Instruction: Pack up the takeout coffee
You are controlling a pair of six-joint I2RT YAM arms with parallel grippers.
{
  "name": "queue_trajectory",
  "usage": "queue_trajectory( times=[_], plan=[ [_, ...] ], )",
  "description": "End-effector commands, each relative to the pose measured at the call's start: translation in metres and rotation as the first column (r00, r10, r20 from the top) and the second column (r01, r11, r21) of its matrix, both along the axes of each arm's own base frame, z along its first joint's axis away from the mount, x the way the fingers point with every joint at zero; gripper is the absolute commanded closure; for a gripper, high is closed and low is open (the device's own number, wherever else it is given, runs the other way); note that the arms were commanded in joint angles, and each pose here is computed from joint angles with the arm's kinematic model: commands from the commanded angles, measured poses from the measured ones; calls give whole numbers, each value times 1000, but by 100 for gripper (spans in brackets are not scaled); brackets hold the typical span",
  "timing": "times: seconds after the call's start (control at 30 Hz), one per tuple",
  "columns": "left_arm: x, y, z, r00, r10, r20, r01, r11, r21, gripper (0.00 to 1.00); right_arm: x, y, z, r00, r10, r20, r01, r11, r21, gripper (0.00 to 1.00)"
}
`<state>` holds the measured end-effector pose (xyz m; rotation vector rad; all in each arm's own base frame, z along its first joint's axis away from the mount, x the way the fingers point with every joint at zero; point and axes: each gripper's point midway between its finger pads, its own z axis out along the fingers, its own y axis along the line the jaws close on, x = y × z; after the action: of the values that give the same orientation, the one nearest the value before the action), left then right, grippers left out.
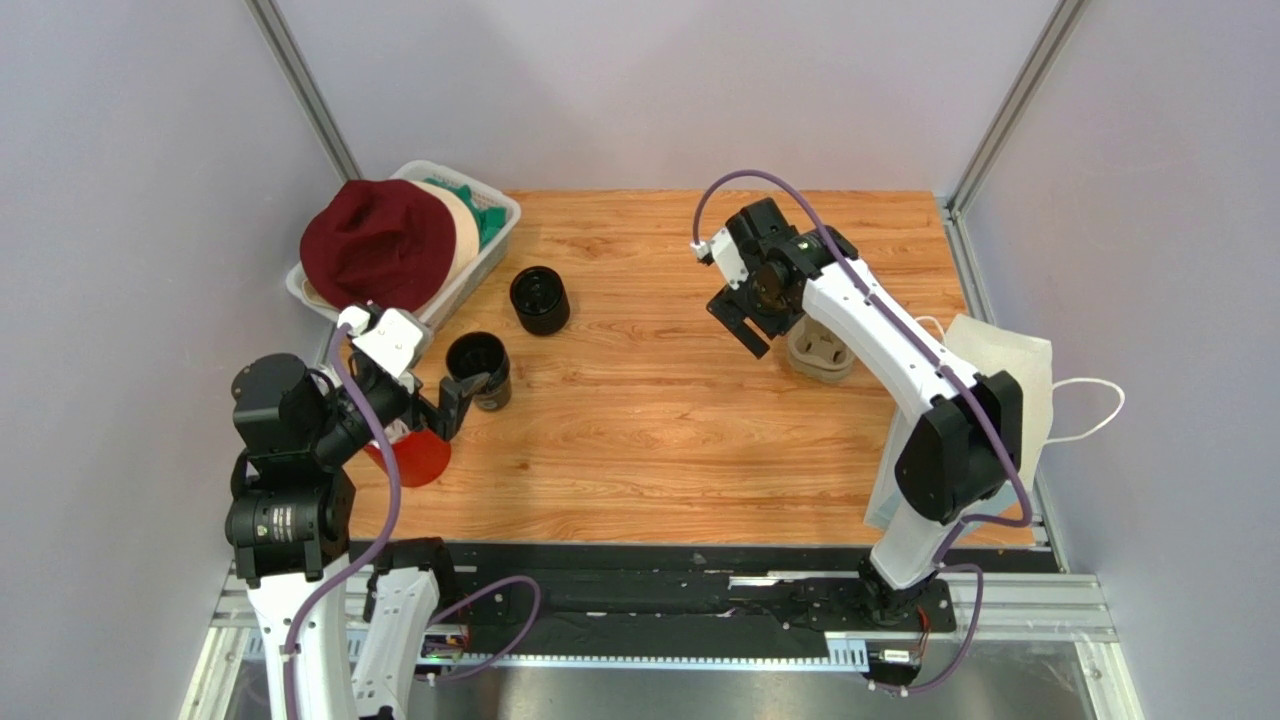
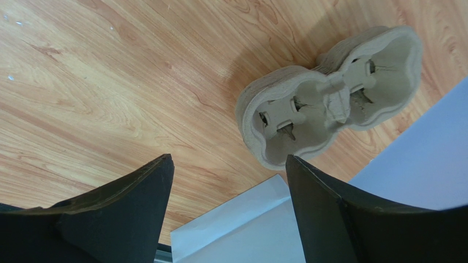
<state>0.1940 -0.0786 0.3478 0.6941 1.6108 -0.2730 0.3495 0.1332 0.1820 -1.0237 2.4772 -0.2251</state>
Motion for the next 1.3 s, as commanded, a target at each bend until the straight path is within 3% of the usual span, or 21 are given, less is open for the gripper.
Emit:
queue_trajectory(
  times=[0.0, 0.23, 0.6, 0.83, 1.27],
  plan=[
    [-1, -4, 7, 999, -23, 32, 23, 1000, -11, 1, 12, -16, -14, 999, -28, -29, 28, 1000, -1, 22],
    [0, -4, 3, 999, -25, 24, 26, 1000, -16, 1, 21, -36, -23, 996, -80, -29, 80, 997, 14, 27],
    [1, -5, 2, 999, -29, 15, 30, 999, -27, 1, 57, -47, 31, 976, -111, 190, 115, 993, -10, 27],
    [3, -5, 0, 999, -31, 9, 31, 999, -27, 1, 75, -79, 24, 986, -137, 97, 149, 981, -121, 26],
    [6, -4, -2, 1000, -30, -1, 30, 999, -29, 1, 77, -109, 4, 998, -59, -23, 50, 960, -274, 27]
  ],
)
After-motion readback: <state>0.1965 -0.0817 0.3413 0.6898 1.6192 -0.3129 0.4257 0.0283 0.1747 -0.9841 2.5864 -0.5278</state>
